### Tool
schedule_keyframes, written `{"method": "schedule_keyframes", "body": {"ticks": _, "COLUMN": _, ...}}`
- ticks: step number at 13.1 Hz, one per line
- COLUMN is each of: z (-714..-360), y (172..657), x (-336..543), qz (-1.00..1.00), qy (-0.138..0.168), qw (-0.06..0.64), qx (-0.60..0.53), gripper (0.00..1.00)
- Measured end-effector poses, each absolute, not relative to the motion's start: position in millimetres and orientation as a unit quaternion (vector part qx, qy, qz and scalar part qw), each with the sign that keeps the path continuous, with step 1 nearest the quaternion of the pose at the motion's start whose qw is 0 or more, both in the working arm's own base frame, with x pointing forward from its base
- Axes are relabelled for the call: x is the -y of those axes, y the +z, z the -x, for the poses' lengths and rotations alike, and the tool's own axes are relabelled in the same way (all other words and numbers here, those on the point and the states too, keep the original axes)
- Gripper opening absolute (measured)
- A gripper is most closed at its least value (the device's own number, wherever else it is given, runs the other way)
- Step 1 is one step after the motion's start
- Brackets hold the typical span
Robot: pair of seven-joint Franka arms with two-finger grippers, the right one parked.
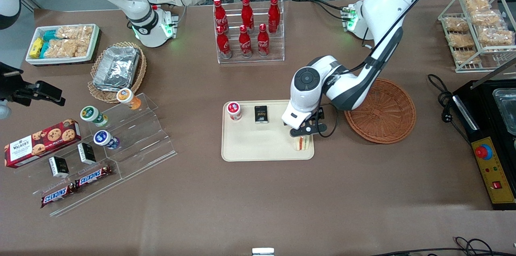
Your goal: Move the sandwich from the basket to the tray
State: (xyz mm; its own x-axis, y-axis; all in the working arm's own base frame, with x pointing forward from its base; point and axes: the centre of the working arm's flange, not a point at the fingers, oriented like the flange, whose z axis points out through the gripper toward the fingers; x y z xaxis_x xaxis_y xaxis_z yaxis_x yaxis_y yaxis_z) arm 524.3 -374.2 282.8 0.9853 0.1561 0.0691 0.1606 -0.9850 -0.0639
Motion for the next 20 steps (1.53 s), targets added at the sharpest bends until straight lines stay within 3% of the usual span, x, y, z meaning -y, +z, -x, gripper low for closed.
{"method": "schedule_keyframes", "body": {"ticks": 5, "z": -557.1, "y": 398.7, "x": 315.4, "qz": 0.981, "qy": -0.062, "qw": 0.005, "qx": 0.184, "gripper": 1.00}}
{"method": "schedule_keyframes", "body": {"ticks": 8, "z": -552.5, "y": 457.7, "x": 279.9, "qz": 0.982, "qy": -0.075, "qw": 0.027, "qx": 0.171, "gripper": 1.00}}
{"method": "schedule_keyframes", "body": {"ticks": 16, "z": -534.9, "y": 566.3, "x": 111.1, "qz": 0.999, "qy": -0.015, "qw": 0.028, "qx": 0.043, "gripper": 1.00}}
{"method": "schedule_keyframes", "body": {"ticks": 20, "z": -509.5, "y": 597.5, "x": 48.8, "qz": 1.000, "qy": -0.004, "qw": 0.021, "qx": -0.018, "gripper": 1.00}}
